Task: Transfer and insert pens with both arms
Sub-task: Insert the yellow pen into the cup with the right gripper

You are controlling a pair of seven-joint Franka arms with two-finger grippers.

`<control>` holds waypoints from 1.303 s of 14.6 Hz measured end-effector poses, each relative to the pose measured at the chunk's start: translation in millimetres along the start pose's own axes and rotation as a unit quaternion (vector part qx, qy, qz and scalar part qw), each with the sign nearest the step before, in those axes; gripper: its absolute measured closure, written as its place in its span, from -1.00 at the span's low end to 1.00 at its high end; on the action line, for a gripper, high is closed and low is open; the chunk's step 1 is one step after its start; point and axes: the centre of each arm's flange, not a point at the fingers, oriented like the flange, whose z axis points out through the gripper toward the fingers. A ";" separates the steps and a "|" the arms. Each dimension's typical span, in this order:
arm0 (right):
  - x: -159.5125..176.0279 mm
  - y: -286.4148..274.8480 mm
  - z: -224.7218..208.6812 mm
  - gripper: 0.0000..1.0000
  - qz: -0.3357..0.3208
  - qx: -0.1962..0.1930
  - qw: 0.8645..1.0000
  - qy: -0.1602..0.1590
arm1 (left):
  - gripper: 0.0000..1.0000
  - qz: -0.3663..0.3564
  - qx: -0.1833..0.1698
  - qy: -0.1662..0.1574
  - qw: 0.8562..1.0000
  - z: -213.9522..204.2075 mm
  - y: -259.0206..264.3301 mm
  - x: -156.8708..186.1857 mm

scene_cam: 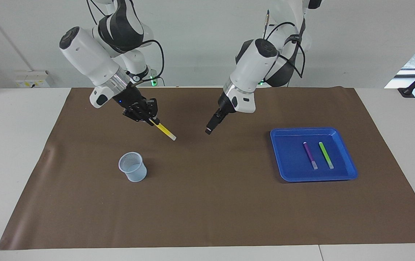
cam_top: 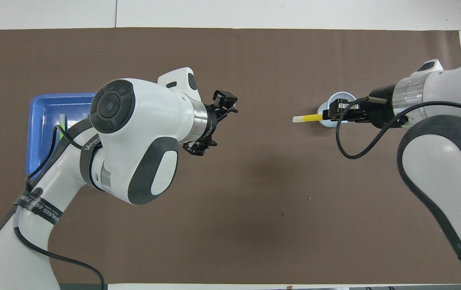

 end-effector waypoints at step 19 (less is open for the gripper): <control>40.9 73.1 94.9 0.59 -0.170 -0.148 0.974 -0.022 | -1.00 0.422 0.156 0.035 0.892 -4.0 -202.1 308.5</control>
